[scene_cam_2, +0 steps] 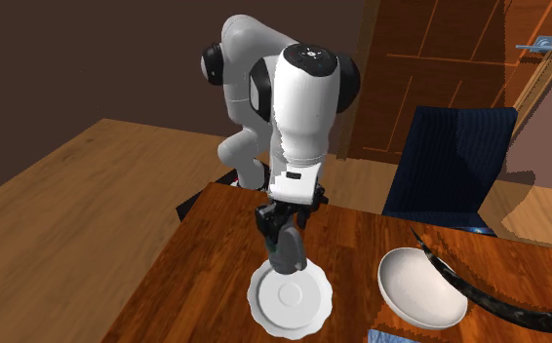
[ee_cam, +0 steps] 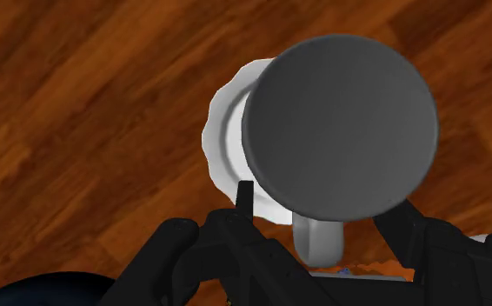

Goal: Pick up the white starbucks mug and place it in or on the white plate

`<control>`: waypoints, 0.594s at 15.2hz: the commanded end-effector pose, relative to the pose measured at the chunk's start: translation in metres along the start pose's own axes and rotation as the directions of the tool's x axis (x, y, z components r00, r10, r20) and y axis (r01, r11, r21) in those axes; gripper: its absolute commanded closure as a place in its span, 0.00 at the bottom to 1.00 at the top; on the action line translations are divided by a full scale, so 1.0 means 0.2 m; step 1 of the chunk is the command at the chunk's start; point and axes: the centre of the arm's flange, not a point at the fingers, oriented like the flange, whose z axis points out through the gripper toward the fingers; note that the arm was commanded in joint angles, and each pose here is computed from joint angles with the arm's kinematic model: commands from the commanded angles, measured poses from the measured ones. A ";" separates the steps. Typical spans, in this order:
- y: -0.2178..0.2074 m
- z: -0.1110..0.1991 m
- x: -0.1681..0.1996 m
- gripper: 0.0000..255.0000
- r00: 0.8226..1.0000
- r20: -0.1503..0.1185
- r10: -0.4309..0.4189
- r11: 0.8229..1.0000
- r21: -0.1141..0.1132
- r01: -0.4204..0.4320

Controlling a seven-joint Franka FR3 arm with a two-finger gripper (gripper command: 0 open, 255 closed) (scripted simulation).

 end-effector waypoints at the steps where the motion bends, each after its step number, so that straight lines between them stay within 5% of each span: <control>1: 0.02 -0.02 0.13 1.00 1.000 -0.002 -0.002 1.000 -0.001 0.002; 9: 0.03 0.15 0.20 1.00 1.000 -0.002 -0.002 1.000 -0.001 0.002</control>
